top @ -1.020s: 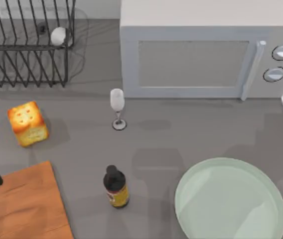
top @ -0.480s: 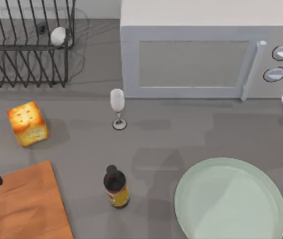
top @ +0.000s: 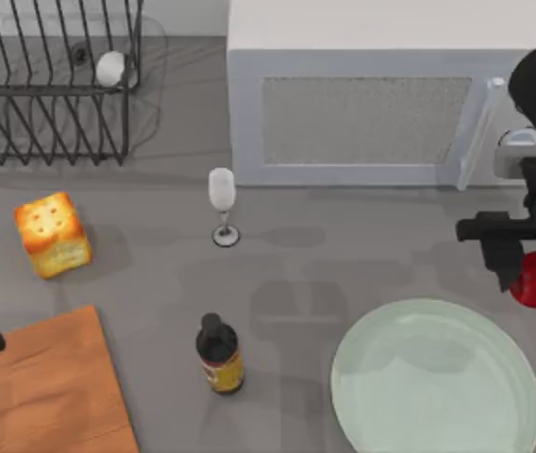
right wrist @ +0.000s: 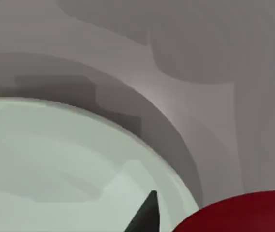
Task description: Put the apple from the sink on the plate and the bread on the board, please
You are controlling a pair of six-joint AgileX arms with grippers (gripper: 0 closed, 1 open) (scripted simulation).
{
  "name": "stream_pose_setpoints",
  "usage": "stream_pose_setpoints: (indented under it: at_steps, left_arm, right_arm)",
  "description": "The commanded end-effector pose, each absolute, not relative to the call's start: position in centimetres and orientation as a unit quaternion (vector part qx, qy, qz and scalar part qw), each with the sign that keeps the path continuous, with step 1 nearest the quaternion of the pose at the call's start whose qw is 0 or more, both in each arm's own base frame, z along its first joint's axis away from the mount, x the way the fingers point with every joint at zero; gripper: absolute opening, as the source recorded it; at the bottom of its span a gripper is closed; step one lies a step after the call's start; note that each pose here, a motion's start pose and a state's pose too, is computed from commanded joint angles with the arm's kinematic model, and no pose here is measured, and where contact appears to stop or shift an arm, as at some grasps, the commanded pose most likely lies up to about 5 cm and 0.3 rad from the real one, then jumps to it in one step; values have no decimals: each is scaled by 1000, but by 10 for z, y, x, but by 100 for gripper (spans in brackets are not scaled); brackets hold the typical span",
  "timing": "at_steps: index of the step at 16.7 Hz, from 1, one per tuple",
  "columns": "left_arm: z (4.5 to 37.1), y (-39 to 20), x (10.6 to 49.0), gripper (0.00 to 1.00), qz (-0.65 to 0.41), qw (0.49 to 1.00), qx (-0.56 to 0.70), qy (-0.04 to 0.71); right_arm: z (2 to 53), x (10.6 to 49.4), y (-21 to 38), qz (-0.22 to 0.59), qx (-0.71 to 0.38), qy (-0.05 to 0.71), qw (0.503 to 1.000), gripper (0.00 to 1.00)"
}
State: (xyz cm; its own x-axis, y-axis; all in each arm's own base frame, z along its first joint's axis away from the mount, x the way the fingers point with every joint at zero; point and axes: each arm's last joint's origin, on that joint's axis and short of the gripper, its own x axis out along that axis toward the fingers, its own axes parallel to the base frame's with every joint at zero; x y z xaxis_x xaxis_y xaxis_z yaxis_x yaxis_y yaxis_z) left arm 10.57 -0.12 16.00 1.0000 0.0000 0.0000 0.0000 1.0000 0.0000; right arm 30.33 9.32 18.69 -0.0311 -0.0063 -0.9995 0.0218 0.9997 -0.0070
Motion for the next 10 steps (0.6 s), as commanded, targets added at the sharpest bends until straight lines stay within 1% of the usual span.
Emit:
stream_pose_setpoints:
  at_steps: [5, 8, 10]
  left_arm:
    - [160, -1, 106, 100, 0, 1000, 0, 0]
    - [160, -1, 106, 100, 0, 1000, 0, 0]
    - [160, -1, 106, 100, 0, 1000, 0, 0]
  right_arm:
    - [214, 255, 158, -7, 2, 712, 702, 0]
    - [226, 231, 178, -4, 3, 708, 706, 0]
    - [230, 224, 183, -4, 4, 707, 707, 0]
